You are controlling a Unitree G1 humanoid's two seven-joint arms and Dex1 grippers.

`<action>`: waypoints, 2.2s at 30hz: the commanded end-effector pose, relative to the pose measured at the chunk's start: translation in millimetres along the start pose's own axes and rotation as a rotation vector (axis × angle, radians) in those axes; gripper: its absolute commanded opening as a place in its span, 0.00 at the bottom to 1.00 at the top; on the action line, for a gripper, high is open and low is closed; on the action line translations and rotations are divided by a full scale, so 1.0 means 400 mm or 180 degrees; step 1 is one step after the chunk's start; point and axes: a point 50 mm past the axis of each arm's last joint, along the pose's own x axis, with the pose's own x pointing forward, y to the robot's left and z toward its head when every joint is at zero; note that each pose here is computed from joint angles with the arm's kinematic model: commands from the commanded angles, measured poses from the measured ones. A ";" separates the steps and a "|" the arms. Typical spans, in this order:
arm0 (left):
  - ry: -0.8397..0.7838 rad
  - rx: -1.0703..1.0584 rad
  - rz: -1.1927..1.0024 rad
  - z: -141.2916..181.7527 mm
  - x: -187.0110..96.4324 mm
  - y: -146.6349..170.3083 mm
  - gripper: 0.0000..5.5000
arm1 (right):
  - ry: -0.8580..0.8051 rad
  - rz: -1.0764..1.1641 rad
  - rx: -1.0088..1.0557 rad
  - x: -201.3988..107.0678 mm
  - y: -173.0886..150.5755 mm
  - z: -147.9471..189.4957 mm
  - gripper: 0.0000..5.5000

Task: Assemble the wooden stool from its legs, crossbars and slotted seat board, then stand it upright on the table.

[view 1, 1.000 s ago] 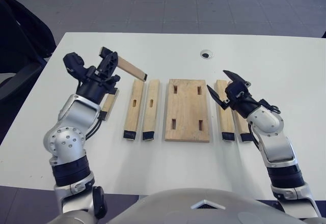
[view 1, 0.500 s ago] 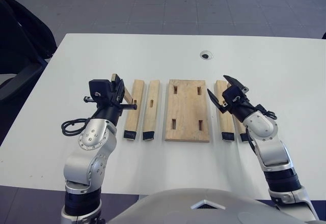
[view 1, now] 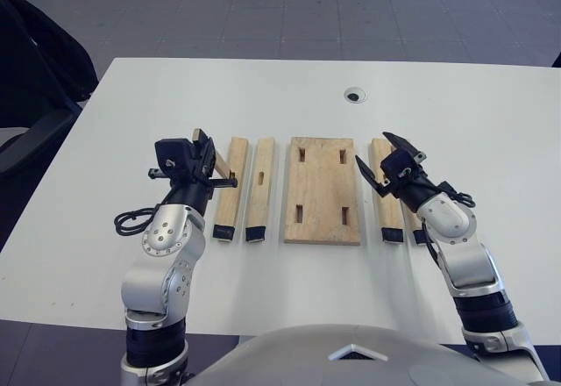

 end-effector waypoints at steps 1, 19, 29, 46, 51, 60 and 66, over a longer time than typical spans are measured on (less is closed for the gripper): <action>0.0029 -0.0023 -0.0034 -0.003 0.006 -0.008 0.08 | 0.0003 0.0012 -0.0020 0.001 0.001 0.005 0.63; 0.0200 -0.0064 -0.0009 -0.032 -0.008 -0.005 0.08 | 0.0018 0.0016 -0.0004 -0.001 -0.001 0.002 0.63; 0.0428 0.0003 0.0150 -0.081 -0.012 0.025 0.08 | 0.0022 0.0006 0.0005 -0.002 -0.004 0.002 0.63; 0.0980 0.0284 0.0034 -0.215 -0.048 0.054 0.08 | 0.0023 -0.0019 0.0018 0.001 -0.009 0.001 0.63; 0.0890 0.0262 -0.0008 -0.184 -0.020 0.067 0.08 | 0.0010 -0.0024 0.0015 0.004 -0.010 0.003 0.63; 0.0729 -0.0002 -0.0064 -0.144 0.006 0.060 0.08 | 0.0009 -0.0021 0.0004 0.005 -0.010 0.004 0.63; 0.0662 0.0032 -0.0108 -0.125 0.016 0.052 0.08 | 0.0009 -0.0017 0.0003 0.004 -0.011 0.004 0.63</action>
